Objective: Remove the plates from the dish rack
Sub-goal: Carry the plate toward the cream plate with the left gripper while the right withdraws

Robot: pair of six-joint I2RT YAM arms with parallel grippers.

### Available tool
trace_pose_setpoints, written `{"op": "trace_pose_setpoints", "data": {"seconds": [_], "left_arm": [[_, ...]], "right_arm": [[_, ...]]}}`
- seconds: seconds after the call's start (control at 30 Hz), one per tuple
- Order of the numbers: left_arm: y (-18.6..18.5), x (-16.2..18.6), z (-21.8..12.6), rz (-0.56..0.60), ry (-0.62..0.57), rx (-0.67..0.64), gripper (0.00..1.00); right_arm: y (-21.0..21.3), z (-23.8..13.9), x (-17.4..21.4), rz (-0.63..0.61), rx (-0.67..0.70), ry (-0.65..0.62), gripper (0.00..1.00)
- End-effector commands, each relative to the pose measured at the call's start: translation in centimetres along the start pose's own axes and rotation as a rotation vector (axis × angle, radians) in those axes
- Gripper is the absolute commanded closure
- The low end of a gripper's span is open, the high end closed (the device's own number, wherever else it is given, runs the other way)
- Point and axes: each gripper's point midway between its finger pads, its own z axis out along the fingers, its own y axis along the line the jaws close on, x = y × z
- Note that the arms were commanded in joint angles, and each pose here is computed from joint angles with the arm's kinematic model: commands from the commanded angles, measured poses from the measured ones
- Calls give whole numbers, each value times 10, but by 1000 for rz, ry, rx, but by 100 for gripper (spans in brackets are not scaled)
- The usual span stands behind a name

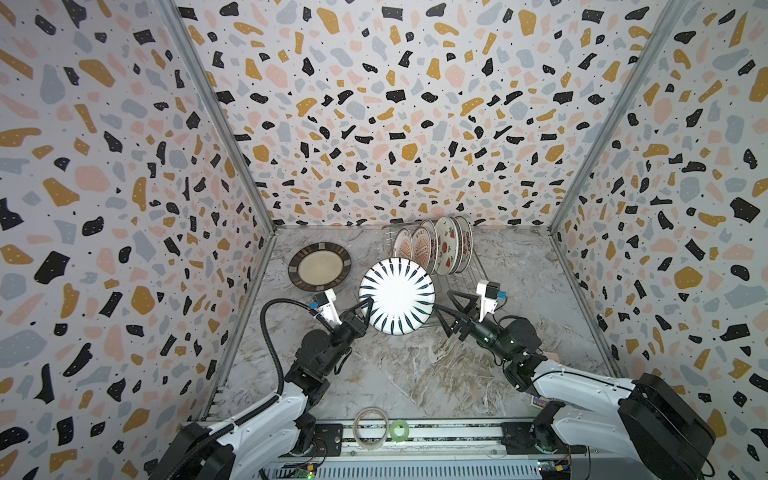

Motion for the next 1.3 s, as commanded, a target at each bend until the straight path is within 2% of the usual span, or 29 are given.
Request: {"op": "trace_pose_setpoints", "data": {"seconds": [0.0,0.2,0.4,0.5,0.6,0.9,1.1,1.27], "left_arm": [[-69,-62,-6,-31,-206,232,100],[-37,-96,-11,-82,-343,129,100],[-11,-118,-12,-132,-435,59,100],[5,-125,-13,-156,-469,14,100],[17,-133,-15,-175,-497,-19,100],[47,-170,-31,-191,-614,-140,100],[61,-190,-33,-235,-664,-175,100],[74,-201,-29,-230,-691,-241,100]], "right_arm": [[9,-2,-6,-112,6,-40,1],[7,9,2,-145,48,-18,1],[17,46,10,-204,59,60,1],[20,64,8,-290,142,33,1],[28,78,13,-382,152,10,1],[34,132,35,-411,125,122,1],[35,172,63,-362,110,247,1],[33,190,73,-367,122,269,1]]}}
